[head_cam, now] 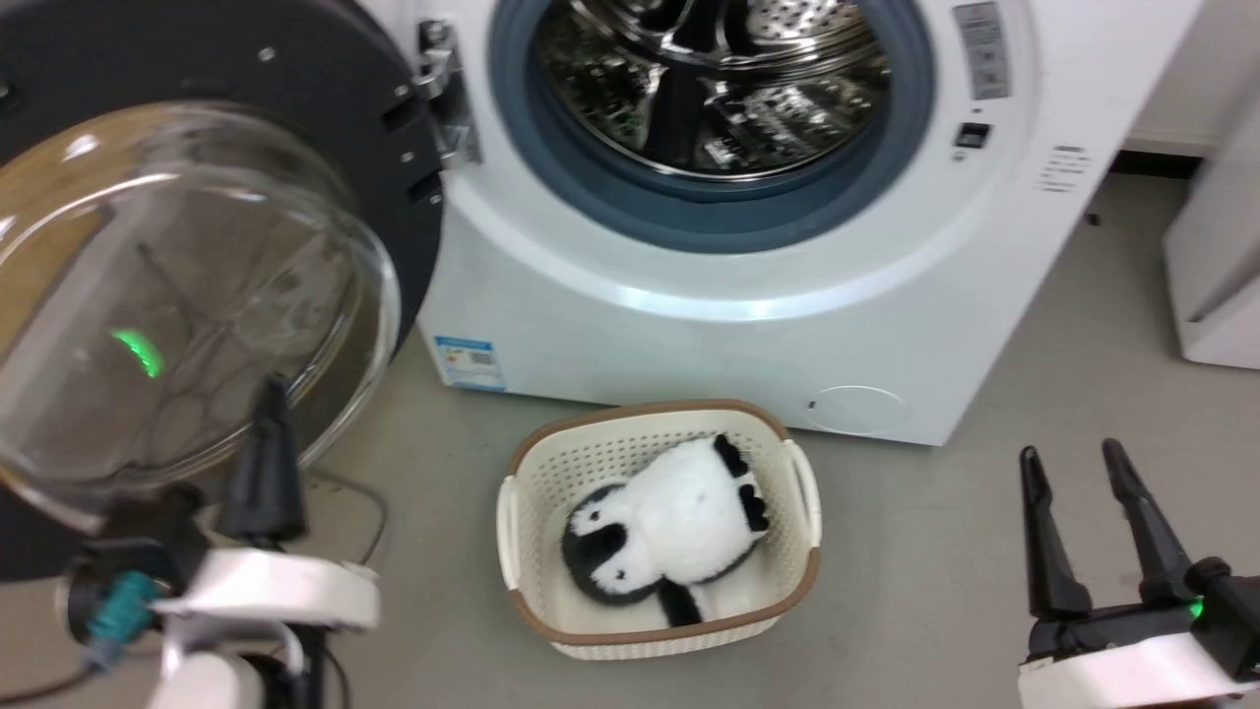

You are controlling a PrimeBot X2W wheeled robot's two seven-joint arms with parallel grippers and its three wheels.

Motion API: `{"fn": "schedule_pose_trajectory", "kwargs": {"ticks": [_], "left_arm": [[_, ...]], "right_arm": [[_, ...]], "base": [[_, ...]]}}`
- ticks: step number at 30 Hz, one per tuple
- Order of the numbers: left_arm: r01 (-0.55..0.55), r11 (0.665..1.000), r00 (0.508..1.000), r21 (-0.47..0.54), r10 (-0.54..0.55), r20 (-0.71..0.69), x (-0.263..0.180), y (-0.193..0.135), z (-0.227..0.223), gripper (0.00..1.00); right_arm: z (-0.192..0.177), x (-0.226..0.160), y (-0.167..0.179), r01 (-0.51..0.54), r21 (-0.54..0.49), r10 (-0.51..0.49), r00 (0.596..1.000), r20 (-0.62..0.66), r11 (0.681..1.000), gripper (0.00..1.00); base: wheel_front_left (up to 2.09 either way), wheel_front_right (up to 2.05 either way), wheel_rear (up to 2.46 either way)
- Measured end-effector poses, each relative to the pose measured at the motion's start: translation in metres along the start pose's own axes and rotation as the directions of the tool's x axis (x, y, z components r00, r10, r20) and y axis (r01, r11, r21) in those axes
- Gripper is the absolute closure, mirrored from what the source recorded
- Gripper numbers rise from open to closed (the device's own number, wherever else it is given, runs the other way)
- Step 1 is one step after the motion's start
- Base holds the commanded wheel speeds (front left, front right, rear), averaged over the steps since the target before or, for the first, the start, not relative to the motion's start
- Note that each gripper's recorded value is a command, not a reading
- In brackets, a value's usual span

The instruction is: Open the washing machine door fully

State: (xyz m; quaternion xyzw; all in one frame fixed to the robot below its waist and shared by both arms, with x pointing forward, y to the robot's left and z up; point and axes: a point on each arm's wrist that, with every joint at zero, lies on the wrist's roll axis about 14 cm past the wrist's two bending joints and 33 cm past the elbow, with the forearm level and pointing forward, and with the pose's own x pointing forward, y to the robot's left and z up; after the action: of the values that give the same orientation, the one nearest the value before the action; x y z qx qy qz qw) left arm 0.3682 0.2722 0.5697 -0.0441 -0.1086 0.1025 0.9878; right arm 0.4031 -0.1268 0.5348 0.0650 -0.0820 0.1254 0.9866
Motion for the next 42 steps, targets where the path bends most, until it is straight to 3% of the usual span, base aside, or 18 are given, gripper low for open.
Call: {"fn": "schedule_pose_trajectory", "kwargs": {"ticks": [9,10,11,12,42], "left_arm": [[0.137,0.989,0.989,-0.054,-0.139,-0.042,-0.025,-0.065,-0.019,1.00],[0.142,0.988,0.988,-0.055,-0.145,-0.049,-0.027,-0.068,-0.022,0.65],[0.148,0.988,0.987,-0.052,-0.151,-0.059,-0.029,-0.070,-0.025,0.04],[0.155,0.987,0.985,-0.046,-0.157,-0.066,-0.031,-0.073,-0.028,0.00],[0.177,0.984,0.975,-0.017,-0.178,-0.136,-0.053,-0.089,-0.056,0.00]], "right_arm": [[0.010,-0.023,-0.007,0.042,0.000,-0.042,0.999,0.018,0.999,0.00],[0.011,-0.024,-0.007,0.045,0.001,-0.045,0.999,0.020,0.999,0.00],[0.011,-0.026,-0.007,0.048,0.004,-0.048,0.999,0.022,0.999,0.00],[0.011,-0.028,-0.007,0.052,0.008,-0.052,0.998,0.022,0.999,0.00],[-0.005,-0.043,-0.008,0.079,0.035,-0.078,0.996,-0.032,0.996,0.00]], "base": [[0.00,0.00,0.00],[0.00,0.00,0.00],[0.00,0.00,0.00],[0.00,0.00,0.00],[0.00,0.00,0.00]]}}
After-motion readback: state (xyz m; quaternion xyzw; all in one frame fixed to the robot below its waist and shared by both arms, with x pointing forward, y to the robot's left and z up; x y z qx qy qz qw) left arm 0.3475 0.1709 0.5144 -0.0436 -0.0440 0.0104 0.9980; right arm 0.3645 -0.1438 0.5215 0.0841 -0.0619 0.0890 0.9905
